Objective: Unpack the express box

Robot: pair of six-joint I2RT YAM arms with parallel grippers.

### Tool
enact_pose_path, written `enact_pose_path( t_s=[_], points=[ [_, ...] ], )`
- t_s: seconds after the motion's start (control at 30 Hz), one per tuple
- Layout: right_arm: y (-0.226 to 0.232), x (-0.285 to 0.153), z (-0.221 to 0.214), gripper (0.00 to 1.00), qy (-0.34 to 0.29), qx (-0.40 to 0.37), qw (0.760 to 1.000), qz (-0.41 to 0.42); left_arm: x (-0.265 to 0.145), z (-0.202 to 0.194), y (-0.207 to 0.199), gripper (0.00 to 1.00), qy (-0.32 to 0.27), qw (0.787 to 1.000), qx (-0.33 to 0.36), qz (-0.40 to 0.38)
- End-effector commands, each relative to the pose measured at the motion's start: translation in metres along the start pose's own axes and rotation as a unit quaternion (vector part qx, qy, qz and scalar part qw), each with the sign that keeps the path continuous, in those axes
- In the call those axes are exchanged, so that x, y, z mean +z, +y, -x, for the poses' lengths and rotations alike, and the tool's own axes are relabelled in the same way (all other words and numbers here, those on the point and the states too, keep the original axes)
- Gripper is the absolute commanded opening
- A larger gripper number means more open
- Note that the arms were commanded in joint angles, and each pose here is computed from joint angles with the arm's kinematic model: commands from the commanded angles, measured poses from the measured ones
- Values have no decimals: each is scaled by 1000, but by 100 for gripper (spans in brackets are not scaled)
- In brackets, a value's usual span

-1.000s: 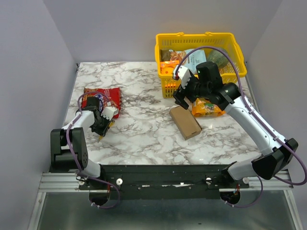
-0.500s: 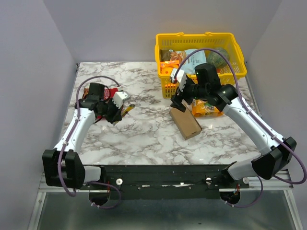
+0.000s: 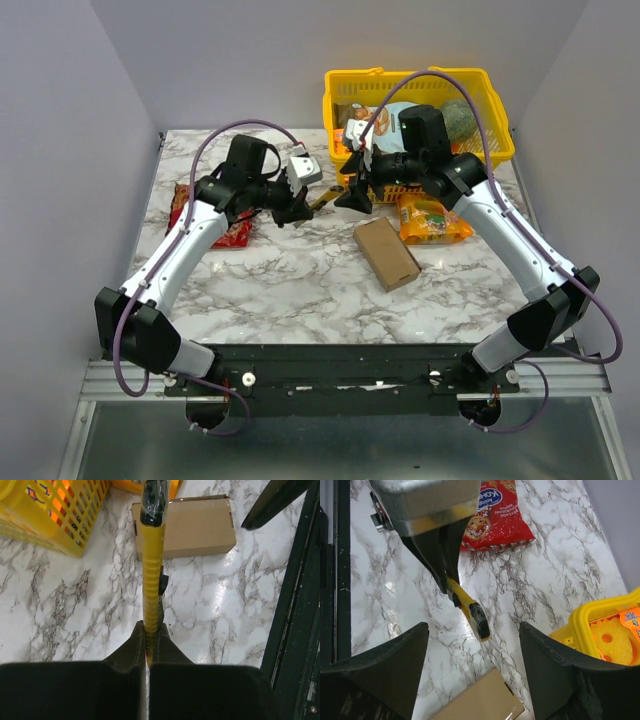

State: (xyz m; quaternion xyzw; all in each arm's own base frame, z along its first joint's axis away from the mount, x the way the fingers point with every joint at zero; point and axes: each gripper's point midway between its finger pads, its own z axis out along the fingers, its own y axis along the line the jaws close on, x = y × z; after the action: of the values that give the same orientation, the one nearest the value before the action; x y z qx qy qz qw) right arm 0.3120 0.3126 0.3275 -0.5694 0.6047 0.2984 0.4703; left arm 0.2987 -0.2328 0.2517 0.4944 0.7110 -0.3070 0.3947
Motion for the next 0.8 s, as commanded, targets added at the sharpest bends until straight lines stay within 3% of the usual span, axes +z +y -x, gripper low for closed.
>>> enact_pose_path(
  t_s=[0.0,0.23,0.47,0.5,0.6,0.63,0.67,0.73,0.77],
  points=[
    [12,3,10,79,-20,-6,999,39,8,30,-19,0,-41,999,0,-35],
    [13,10,3,75,-14,21,999,47,4,43,-16,0,-54,998,22,-24],
    [14,14,4,57,-17,23,998,60,3,43,-17,0,-57,998,18,-23],
    [14,14,5,53,-19,21,998,60,3,43,-16,0,-57,998,18,-22],
    [13,12,9,18,-23,10,998,60,7,39,-11,0,-50,999,10,-14],
    [11,10,10,1,-21,4,998,50,7,40,-9,1,-52,999,9,-7],
    [9,9,9,1,-19,4,999,43,8,39,-6,20,-50,999,4,-2],
    [0,3,8,1,-19,18,999,21,9,40,-2,40,-49,999,-7,8],
    [2,-2,8,1,-23,25,999,19,10,40,-1,43,-48,999,-9,8]
  ],
)
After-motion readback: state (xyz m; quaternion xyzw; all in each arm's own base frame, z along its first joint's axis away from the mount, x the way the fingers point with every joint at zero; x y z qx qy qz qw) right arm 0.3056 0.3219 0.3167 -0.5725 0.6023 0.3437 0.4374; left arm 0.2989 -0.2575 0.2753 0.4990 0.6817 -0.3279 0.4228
